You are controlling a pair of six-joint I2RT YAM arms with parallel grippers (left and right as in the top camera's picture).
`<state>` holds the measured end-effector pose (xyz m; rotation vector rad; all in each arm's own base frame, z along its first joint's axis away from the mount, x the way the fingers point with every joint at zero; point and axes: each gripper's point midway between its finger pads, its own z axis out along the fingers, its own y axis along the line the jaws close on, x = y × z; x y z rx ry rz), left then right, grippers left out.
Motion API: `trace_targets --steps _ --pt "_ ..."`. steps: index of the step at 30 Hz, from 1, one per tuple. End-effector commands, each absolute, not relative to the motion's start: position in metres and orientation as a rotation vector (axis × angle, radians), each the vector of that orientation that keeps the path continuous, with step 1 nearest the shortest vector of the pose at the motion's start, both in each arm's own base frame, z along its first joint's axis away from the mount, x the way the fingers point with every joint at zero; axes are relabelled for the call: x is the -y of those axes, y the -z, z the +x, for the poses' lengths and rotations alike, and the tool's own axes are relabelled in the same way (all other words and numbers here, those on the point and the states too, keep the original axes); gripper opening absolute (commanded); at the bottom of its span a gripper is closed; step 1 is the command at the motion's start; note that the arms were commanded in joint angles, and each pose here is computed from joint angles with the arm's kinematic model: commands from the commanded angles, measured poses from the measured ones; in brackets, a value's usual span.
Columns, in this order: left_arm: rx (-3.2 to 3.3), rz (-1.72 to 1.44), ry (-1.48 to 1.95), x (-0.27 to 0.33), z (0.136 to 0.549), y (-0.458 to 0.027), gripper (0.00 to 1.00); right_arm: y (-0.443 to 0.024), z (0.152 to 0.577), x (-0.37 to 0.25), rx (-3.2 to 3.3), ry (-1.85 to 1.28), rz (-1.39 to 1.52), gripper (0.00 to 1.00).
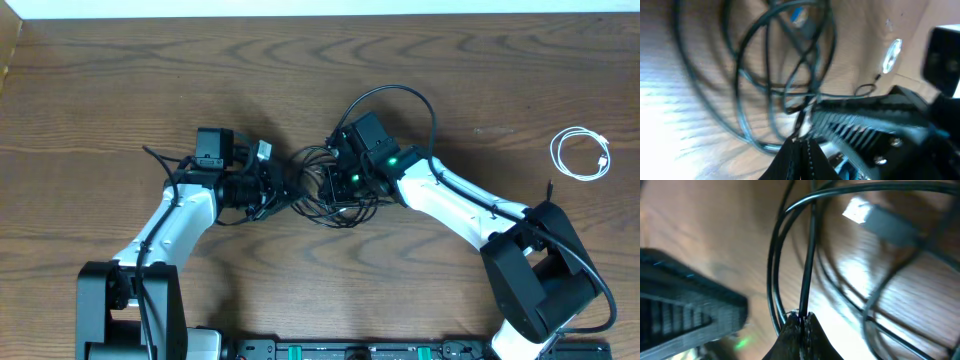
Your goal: Untangle cables
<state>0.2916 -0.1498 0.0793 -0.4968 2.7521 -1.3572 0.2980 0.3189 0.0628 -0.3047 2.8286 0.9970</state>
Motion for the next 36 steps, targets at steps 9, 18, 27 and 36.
trace_targets --steps 9,18,27,36 --pt "-2.846 -0.575 1.05 0.124 0.286 -0.053 0.46 -0.063 0.298 -0.319 -2.817 -0.893 -0.302 0.01" --pt "-2.829 -0.601 1.003 0.124 0.295 -0.047 0.46 -0.063 0.297 -0.32 -2.817 -0.894 -0.307 0.01" --pt "-2.838 -0.522 0.835 0.132 0.299 -0.038 0.47 -0.063 0.297 -0.32 -2.818 -0.893 -0.308 0.01" --pt "-2.825 -0.51 0.704 0.145 0.301 -0.034 0.47 -0.063 0.297 -0.32 -2.817 -0.893 -0.309 0.01"
